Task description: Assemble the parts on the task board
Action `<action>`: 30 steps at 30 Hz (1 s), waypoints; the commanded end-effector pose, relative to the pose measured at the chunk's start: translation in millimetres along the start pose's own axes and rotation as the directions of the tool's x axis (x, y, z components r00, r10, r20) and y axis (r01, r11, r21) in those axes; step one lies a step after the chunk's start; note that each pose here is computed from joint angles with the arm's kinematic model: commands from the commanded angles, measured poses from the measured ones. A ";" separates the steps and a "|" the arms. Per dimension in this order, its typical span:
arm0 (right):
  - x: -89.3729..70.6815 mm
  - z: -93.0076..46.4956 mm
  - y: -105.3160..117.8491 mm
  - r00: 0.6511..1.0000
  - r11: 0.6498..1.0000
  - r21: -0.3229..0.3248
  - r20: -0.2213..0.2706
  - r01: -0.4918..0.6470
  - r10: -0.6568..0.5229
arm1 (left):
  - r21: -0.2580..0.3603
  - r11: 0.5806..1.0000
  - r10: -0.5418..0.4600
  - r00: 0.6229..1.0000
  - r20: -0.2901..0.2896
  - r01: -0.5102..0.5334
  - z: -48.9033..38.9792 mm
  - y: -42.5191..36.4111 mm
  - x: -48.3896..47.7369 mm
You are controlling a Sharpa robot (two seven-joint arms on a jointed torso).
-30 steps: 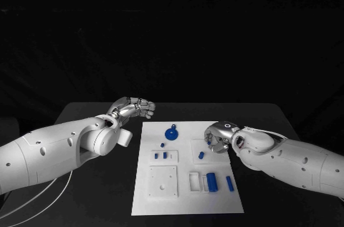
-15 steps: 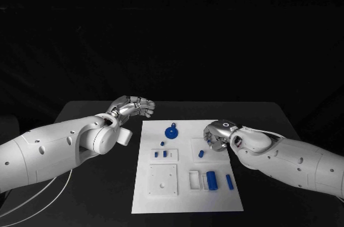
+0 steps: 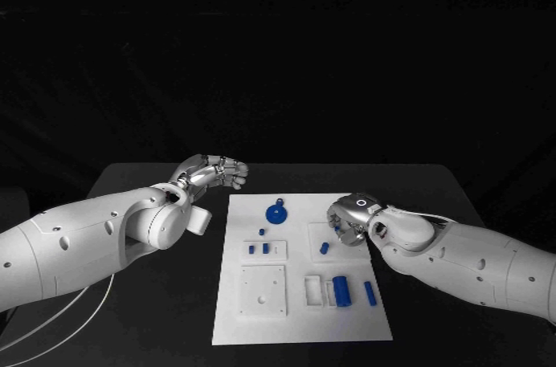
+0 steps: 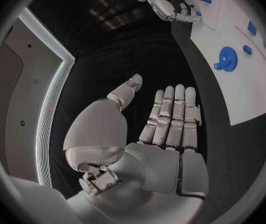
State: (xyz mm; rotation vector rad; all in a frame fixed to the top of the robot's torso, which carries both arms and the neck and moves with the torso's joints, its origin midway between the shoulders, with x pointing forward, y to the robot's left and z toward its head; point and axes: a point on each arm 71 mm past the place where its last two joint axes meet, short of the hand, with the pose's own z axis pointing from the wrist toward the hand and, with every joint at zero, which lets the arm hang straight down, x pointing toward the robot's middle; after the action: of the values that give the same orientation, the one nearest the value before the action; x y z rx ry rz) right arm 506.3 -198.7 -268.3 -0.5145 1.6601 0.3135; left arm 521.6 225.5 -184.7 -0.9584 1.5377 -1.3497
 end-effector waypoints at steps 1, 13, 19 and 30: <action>17.4 -5.5 1.7 0.996 0.999 0.002 -0.071 0.049 -0.049 | 0.008 1.000 -0.005 1.000 -0.002 0.005 0.6 -1.7 1.4; 12.7 -6.0 3.6 0.999 0.998 0.022 0.002 0.055 -0.055 | 0.008 1.000 -0.004 1.000 -0.001 0.004 0.8 -1.5 1.0; 11.3 -5.8 4.9 0.999 0.998 0.024 0.016 0.050 -0.050 | 0.008 1.000 -0.004 1.000 0.001 0.004 0.7 -1.5 0.6; 6.0 -8.7 4.0 0.999 0.999 0.025 0.026 0.021 -0.022 | 0.005 1.000 -0.001 1.000 0.009 0.001 1.2 -0.8 -2.2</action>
State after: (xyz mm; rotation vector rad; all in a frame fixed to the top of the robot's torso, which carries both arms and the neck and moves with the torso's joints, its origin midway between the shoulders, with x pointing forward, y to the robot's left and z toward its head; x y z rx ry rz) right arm 497.3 -200.0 -271.3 -0.5019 1.6071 0.2859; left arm 523.3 228.1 -185.2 -0.9616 1.5341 -1.3406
